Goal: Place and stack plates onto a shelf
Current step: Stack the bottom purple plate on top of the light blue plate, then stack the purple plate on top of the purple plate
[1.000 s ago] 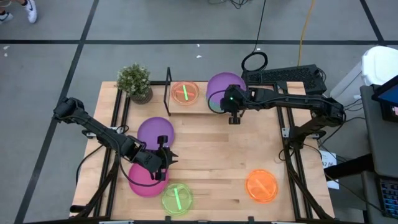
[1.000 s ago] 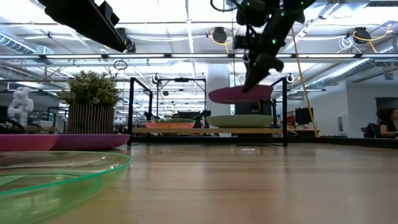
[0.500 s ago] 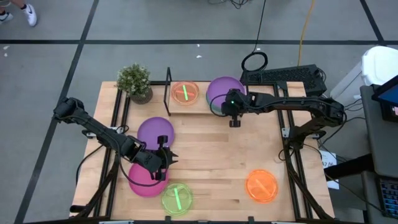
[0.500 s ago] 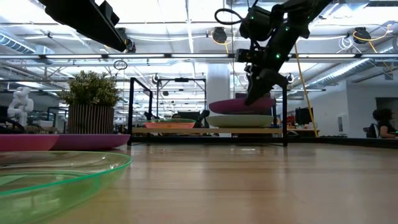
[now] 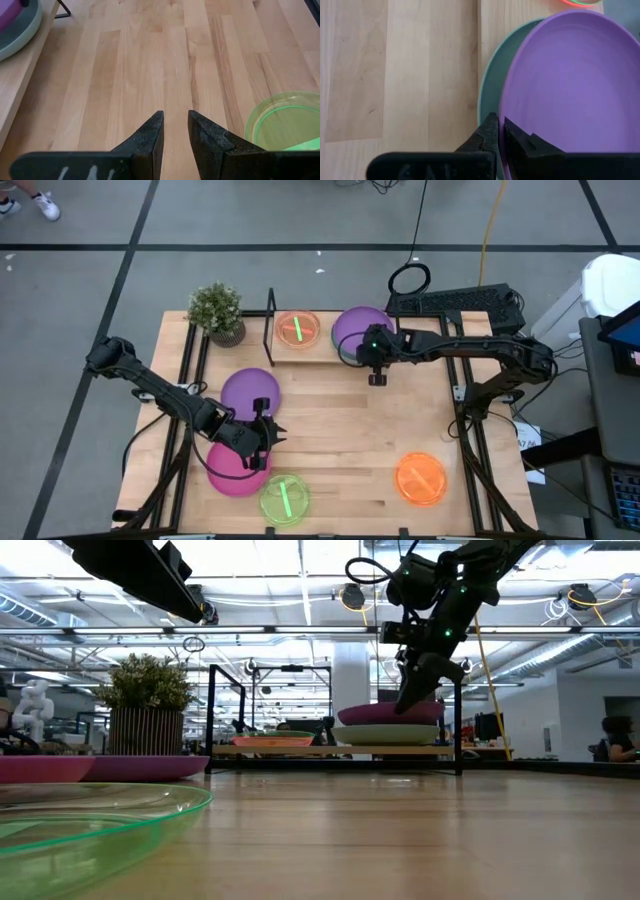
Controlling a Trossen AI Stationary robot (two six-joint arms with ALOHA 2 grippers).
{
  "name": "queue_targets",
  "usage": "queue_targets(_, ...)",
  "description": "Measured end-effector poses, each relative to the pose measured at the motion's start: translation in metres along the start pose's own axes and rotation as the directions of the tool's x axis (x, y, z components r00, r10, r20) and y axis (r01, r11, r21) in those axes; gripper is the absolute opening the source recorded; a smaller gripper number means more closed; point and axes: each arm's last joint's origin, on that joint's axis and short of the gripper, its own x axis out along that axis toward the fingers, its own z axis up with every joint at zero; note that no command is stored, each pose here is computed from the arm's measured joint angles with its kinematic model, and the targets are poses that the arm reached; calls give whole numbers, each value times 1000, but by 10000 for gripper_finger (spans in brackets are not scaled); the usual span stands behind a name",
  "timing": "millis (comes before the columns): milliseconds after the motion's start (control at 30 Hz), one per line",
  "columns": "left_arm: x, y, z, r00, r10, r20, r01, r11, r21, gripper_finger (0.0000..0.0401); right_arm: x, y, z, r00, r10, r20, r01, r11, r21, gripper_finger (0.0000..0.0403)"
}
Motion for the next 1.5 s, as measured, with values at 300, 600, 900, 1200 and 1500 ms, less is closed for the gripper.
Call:
queue_targets(300, 0, 0, 0, 1000, 0, 0, 0, 1000, -13, 95, -1, -1, 2, 1000, -19, 23, 19, 1000, 4, 52)
queue_targets(600, 0, 0, 0, 1000, 1, -2, -1, 1000, -25, 95, -45, 5, 11, 984, -70, 166, 61, 996, 59, 117)
queue_targets(900, -1, 4, -11, 993, 36, -113, -41, 998, -48, 95, -108, 53, 17, 933, 51, 356, -94, 990, 104, 125)
queue_targets(1200, 1, 15, -37, 948, 114, -296, -154, 981, -117, 95, -130, 115, 21, 911, 110, 398, -140, 989, 48, 124)
queue_targets(1500, 12, 23, -78, 900, 159, -406, -236, 960, -148, 95, -144, 158, 16, 886, 213, 412, -227, 974, -15, 123)
